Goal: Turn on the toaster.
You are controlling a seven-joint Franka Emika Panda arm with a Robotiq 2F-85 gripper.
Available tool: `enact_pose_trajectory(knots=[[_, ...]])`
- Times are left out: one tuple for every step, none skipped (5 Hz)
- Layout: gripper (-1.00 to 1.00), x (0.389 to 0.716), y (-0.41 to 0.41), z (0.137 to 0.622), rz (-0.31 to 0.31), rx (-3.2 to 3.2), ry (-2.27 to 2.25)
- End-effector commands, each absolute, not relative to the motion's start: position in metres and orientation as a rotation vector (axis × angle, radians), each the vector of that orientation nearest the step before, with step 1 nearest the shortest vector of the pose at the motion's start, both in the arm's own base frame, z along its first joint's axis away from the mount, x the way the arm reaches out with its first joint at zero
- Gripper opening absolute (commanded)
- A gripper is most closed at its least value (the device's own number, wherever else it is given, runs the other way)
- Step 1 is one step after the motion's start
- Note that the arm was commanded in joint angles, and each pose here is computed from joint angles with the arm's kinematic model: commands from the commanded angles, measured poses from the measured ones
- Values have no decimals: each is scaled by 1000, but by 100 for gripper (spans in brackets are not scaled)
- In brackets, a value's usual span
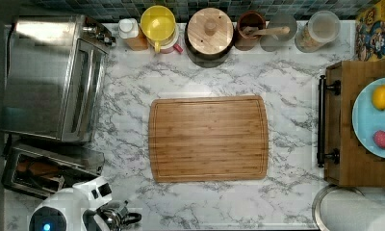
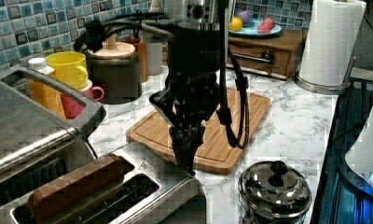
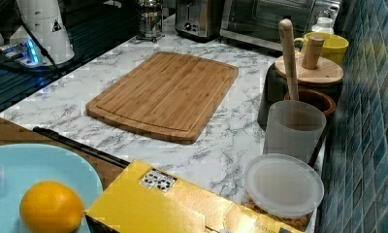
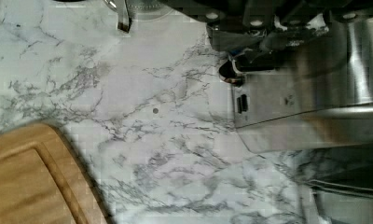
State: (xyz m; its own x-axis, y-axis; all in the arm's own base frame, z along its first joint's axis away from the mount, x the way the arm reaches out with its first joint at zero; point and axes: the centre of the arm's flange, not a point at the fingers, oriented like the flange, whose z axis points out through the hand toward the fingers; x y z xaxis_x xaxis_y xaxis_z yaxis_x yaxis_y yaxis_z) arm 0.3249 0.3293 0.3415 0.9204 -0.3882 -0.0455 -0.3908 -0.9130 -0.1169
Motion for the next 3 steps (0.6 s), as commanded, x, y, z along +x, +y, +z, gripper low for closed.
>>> enact_pose_trajectory(knots=[[-100, 349, 339, 315, 162, -2869, 650], [-100, 340, 339, 275, 301, -2898, 597], [-100, 308, 331, 223, 390, -2938, 524]])
